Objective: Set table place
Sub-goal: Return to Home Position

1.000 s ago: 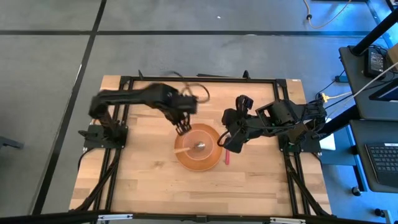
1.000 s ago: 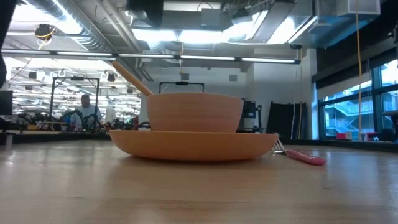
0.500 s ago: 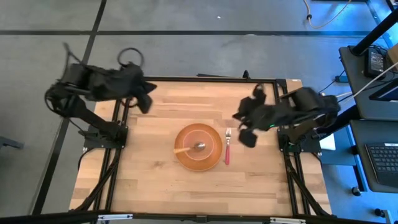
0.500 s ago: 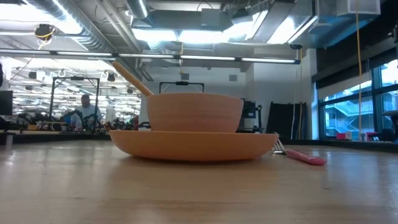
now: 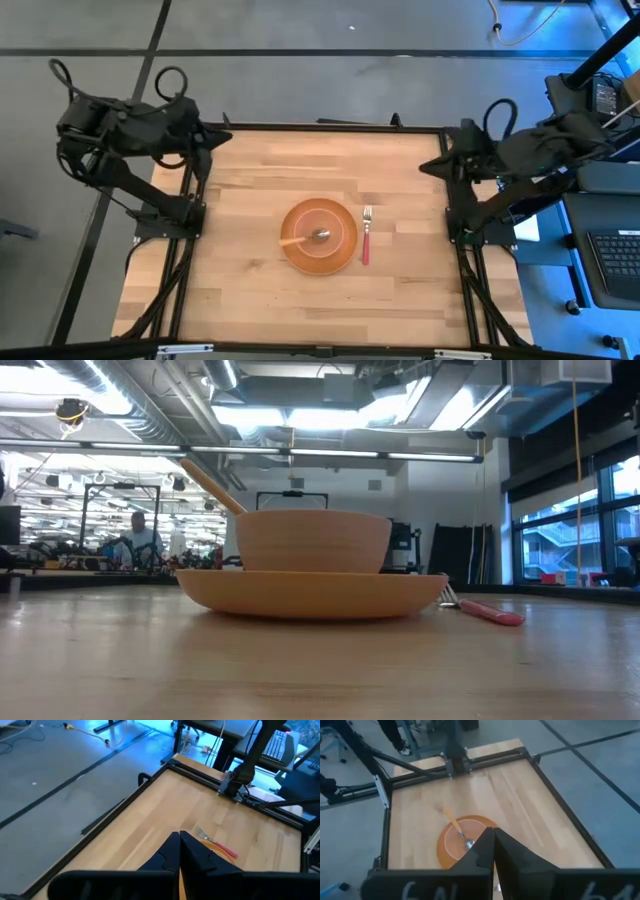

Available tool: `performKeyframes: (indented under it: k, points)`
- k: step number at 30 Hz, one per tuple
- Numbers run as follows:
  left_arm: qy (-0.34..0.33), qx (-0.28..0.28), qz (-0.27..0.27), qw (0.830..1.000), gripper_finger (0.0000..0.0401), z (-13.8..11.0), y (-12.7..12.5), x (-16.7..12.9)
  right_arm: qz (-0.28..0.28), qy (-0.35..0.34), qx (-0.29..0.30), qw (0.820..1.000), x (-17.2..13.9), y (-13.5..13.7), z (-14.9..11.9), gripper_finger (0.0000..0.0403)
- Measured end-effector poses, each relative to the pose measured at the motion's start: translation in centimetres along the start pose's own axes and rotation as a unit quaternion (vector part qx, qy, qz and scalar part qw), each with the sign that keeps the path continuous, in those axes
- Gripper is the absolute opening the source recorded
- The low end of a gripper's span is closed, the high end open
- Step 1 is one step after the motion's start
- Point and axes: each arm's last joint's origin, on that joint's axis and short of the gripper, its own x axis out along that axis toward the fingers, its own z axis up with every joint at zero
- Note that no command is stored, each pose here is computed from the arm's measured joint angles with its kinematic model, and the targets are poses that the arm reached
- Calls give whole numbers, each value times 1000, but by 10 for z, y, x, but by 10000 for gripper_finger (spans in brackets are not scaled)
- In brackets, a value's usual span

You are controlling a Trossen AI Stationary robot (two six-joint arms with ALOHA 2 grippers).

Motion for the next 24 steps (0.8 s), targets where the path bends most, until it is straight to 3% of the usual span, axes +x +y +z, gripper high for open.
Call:
performKeyframes:
  k: [4,10,16,21,24]
  points:
    - [-9,15,-1,1000,0,-1,6,-7,-8,-14,3,1000,-11,-8,-2,12]
    - [-51,-6,-10,999,0,-1,23,-29,-27,-65,10,998,-15,-11,1,12]
    - [-90,0,-29,996,0,2,30,-42,70,-113,-43,990,33,13,11,12]
    - [-86,8,-62,994,0,2,30,-44,46,-127,-4,991,41,-17,0,12]
    - [-78,11,-78,994,0,2,29,-44,66,-149,21,986,46,-30,-10,12]
